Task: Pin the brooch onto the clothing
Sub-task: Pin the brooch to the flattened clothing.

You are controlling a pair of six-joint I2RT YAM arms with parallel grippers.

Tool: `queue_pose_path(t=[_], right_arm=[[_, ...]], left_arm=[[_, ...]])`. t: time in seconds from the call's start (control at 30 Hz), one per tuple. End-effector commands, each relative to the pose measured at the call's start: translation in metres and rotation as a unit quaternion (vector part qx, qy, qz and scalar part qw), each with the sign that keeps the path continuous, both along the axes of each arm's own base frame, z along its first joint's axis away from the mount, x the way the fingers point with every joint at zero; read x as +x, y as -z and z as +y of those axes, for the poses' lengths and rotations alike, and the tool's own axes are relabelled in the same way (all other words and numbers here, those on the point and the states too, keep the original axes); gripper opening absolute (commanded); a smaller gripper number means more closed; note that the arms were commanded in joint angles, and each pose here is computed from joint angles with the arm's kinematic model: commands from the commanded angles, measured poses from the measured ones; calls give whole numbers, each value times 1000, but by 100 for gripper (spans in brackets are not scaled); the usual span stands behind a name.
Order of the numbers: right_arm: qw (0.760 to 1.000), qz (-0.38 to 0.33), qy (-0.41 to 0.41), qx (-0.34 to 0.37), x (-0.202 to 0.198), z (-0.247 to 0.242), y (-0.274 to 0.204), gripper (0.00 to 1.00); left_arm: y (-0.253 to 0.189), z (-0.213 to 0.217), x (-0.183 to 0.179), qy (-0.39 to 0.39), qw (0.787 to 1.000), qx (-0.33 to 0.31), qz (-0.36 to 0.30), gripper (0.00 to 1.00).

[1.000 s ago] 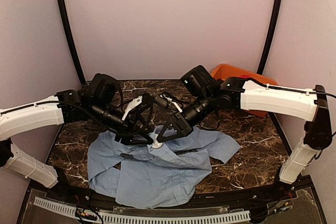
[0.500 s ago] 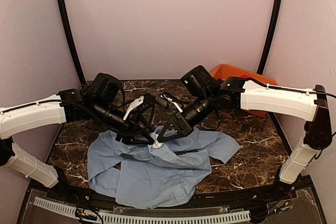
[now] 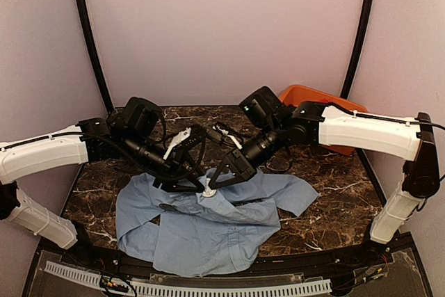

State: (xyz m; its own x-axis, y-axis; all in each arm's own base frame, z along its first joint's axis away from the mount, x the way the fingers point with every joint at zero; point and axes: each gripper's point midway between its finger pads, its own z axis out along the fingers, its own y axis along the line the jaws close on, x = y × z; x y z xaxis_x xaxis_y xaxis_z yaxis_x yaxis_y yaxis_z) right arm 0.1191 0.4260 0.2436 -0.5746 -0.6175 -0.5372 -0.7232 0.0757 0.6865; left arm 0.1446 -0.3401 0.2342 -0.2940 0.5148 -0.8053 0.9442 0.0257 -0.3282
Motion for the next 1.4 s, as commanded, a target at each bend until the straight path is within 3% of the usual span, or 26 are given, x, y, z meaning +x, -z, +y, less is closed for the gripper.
queue_pose_path(t=[0.0, 0.73, 1.37], right_arm=[[999, -21, -7, 31, 2, 6, -20, 0], [1000, -27, -2, 15, 7, 7, -16, 0], [999, -28, 0, 19, 7, 9, -22, 0]], left_arm=[[-11, -1, -2, 9, 1000, -10, 8, 47], [-4, -4, -1, 6, 1000, 1, 15, 42], [7, -6, 7, -10, 1000, 23, 11, 25]])
